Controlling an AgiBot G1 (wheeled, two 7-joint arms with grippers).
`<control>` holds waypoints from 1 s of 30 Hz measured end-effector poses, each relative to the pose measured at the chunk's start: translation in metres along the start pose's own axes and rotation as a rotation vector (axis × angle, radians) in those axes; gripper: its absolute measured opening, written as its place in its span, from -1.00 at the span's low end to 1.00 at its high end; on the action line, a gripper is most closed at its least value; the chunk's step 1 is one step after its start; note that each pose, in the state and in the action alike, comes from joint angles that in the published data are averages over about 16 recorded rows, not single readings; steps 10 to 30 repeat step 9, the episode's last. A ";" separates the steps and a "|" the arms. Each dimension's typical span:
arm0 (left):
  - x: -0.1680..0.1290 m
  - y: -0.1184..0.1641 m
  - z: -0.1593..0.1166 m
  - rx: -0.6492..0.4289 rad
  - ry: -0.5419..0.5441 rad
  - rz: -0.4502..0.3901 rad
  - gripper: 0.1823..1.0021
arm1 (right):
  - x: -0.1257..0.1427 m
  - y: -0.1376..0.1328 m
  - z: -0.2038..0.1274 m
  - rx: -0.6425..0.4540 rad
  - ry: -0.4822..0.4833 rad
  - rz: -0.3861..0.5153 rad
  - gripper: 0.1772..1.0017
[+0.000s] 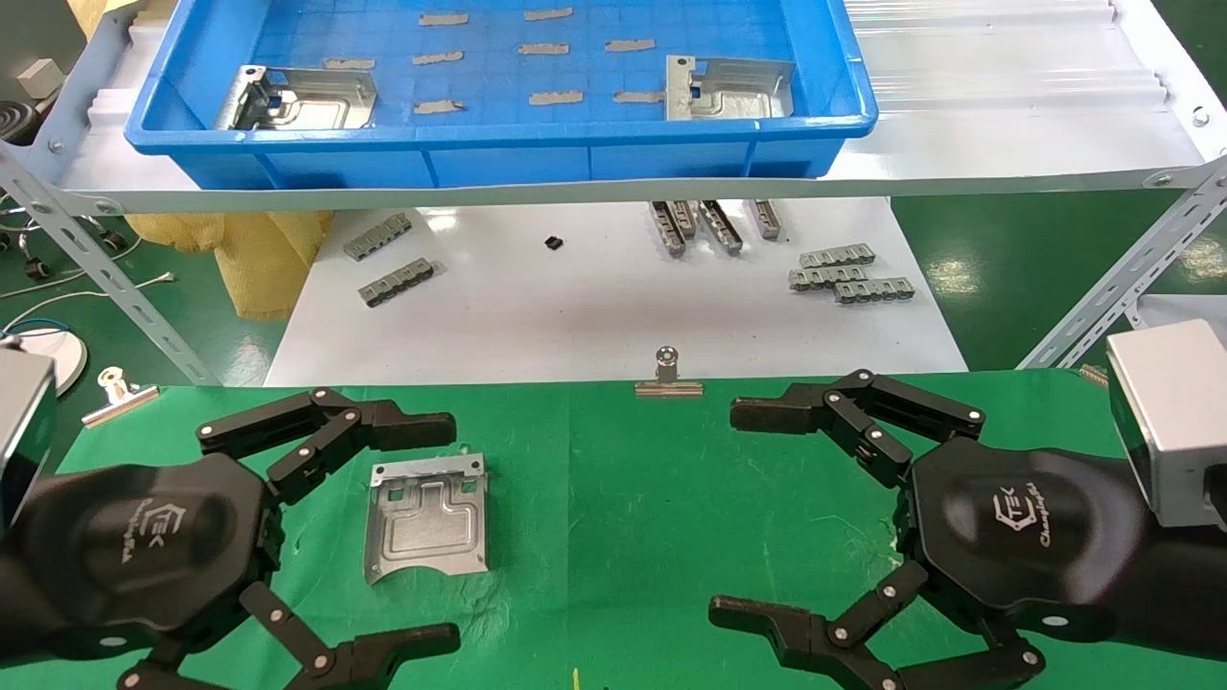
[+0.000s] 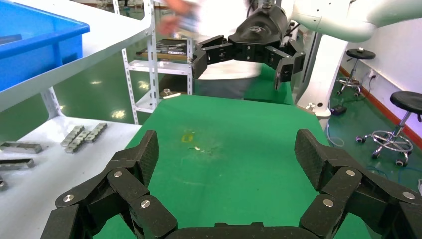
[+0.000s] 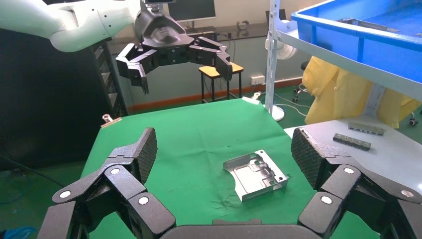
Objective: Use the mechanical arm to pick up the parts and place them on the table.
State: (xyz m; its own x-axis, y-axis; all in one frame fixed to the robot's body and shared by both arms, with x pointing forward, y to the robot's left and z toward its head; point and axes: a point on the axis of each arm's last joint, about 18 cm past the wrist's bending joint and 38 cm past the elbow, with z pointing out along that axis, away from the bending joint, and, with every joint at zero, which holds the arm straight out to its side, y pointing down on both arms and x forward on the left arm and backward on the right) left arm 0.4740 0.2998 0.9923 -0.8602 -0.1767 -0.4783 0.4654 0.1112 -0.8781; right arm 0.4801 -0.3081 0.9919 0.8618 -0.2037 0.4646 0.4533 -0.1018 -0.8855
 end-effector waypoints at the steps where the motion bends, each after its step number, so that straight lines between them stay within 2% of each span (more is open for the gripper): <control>1: 0.000 0.000 0.000 0.000 0.000 0.000 1.00 | 0.000 0.000 0.000 0.000 0.000 0.000 1.00; 30: -0.001 0.000 0.000 0.000 -0.001 0.000 1.00 | 0.000 0.000 0.000 0.000 0.000 0.000 1.00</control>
